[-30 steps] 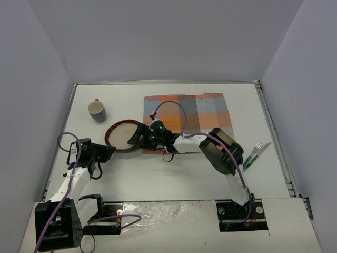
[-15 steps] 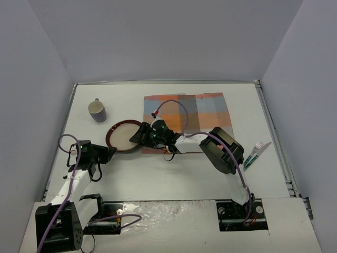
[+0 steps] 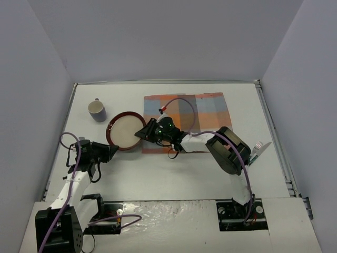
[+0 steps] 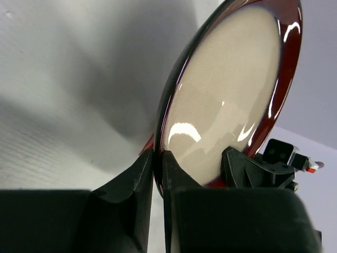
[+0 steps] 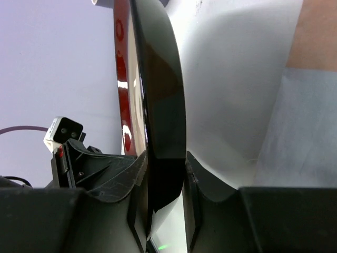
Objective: Set the dinner table for one person
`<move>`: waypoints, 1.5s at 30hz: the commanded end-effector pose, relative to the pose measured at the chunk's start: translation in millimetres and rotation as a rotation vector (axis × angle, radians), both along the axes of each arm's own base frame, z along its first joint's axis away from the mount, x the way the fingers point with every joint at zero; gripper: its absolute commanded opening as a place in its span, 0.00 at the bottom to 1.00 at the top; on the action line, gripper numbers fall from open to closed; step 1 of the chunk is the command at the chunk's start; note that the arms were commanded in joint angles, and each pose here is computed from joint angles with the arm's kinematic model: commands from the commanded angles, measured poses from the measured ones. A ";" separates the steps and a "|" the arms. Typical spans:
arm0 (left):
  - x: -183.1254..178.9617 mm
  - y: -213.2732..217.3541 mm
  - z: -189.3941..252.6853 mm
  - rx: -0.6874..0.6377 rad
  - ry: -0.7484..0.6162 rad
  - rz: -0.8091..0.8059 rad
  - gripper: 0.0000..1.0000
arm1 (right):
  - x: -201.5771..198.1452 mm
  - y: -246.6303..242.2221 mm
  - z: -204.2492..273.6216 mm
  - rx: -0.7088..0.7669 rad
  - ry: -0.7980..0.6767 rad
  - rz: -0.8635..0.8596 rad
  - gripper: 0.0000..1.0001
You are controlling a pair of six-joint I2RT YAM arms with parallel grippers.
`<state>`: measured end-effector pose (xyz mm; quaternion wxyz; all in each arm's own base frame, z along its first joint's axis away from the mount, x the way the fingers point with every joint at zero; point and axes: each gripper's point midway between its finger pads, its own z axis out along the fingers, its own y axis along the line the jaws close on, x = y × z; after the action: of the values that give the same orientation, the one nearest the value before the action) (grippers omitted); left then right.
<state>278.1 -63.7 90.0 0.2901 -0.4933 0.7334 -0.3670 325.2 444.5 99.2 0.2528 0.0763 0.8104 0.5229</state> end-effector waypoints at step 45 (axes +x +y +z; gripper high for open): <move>-6.3 77.8 86.1 0.923 -0.050 -0.328 0.97 | 103.9 -263.7 74.1 0.039 -0.184 -0.230 0.00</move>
<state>261.0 10.9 163.0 0.4075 -0.1928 0.8904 -0.0623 408.1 171.7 110.3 0.3066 0.2009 0.8143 0.4501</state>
